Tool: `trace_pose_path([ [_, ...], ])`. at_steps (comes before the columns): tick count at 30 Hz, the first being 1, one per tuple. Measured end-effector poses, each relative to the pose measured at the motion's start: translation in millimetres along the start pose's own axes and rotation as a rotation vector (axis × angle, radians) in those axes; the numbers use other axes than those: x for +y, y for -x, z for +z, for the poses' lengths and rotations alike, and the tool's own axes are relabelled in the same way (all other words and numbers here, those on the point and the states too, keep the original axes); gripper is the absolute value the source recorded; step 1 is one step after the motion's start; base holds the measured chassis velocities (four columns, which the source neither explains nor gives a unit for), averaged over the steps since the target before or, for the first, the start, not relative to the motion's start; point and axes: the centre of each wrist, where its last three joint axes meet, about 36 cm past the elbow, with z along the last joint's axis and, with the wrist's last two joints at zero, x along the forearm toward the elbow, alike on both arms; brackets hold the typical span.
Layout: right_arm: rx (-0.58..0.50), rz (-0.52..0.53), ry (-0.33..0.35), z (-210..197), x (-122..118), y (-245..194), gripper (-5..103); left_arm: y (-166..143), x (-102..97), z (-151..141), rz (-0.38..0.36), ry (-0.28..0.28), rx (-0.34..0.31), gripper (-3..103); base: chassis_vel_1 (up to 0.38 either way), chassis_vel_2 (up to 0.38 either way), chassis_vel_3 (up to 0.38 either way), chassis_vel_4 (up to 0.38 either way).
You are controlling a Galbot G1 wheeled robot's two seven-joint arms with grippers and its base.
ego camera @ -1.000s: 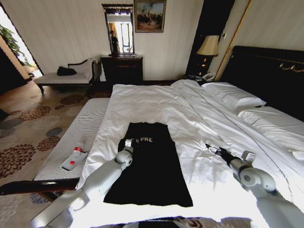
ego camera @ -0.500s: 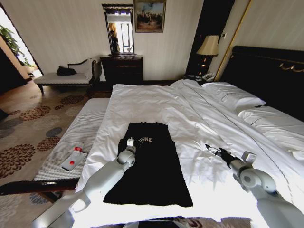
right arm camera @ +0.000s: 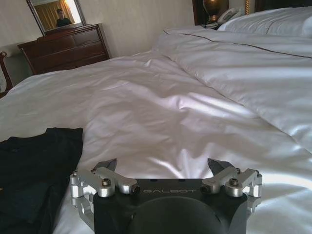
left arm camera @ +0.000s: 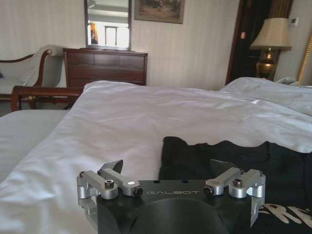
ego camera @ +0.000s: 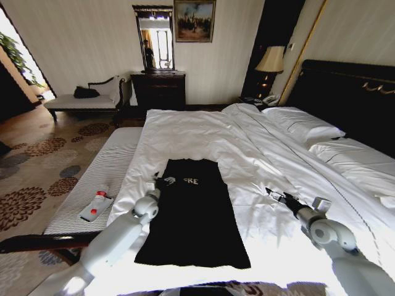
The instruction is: Fold the clothes on the bed.
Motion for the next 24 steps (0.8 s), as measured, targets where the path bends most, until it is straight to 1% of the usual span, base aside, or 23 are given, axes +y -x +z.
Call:
trace_pose_path([
  [1, 0.0, 0.0, 0.0, 0, 0, 0, 100, 0, 0.0, 0, 0.0, 0.0, 0.0, 100, 0.0, 0.0, 0.0, 0.0],
  [3, -0.004, -0.007, -0.029, 0, 3, 0, 100, -8, 11.3, -2, -0.014, -0.012, 0.007, 100, 0.0, 0.0, 0.0, 0.0],
  [5, -0.013, -0.014, -0.046, -2, 6, 2, 100, -12, 18.1, -2, -0.022, -0.016, 0.01, 100, 0.0, 0.0, 0.0, 0.0],
  [7, -0.019, -0.017, -0.054, -2, 8, 3, 100, -15, 21.3, -2, -0.026, -0.021, 0.013, 100, 0.0, 0.0, 0.0, 0.0],
  [10, -0.039, -0.025, -0.076, 0, 12, 10, 100, -23, 27.5, -2, -0.034, -0.053, 0.022, 100, 0.0, 0.0, 0.0, 0.0],
  [11, -0.039, -0.025, -0.076, 0, 12, 10, 100, -23, 27.5, -2, -0.034, -0.053, 0.022, 100, 0.0, 0.0, 0.0, 0.0],
  [13, -0.049, -0.026, -0.102, -2, 15, 16, 100, -26, 30.7, -2, -0.019, -0.079, 0.041, 100, 0.0, 0.0, 0.0, 0.0],
  [15, -0.055, -0.026, -0.109, -3, 18, 21, 100, -26, 31.8, -2, -0.012, -0.084, 0.046, 100, 0.0, 0.0, 0.0, 0.0],
  [17, -0.102, -0.021, -0.125, -3, 25, 36, 100, -23, 34.5, -4, -0.004, -0.09, 0.053, 100, 0.0, 0.0, 0.0, 0.0],
  [19, -0.22, 0.0, -0.161, 0, 25, 59, 100, -14, 34.1, -8, 0.0, -0.099, 0.053, 100, 0.0, 0.0, 0.0, 0.0],
  [20, -0.22, 0.0, -0.161, 0, 25, 59, 100, -14, 34.1, -8, 0.0, -0.099, 0.053, 100, 0.0, 0.0, 0.0, 0.0],
  [21, -0.268, 0.008, -0.191, -2, 23, 70, 100, -8, 34.0, -11, 0.001, -0.101, 0.05, 100, 0.0, 0.0, 0.0, 0.0],
  [22, -0.287, 0.003, -0.217, -8, 20, 81, 100, 2, 33.7, -18, 0.004, -0.1, 0.042, 100, 0.0, 0.0, 0.0, 0.0],
  [24, -0.287, -0.012, -0.214, -14, 20, 87, 100, 9, 34.0, -22, 0.005, -0.101, 0.038, 100, 0.0, 0.0, 0.0, 0.0],
])
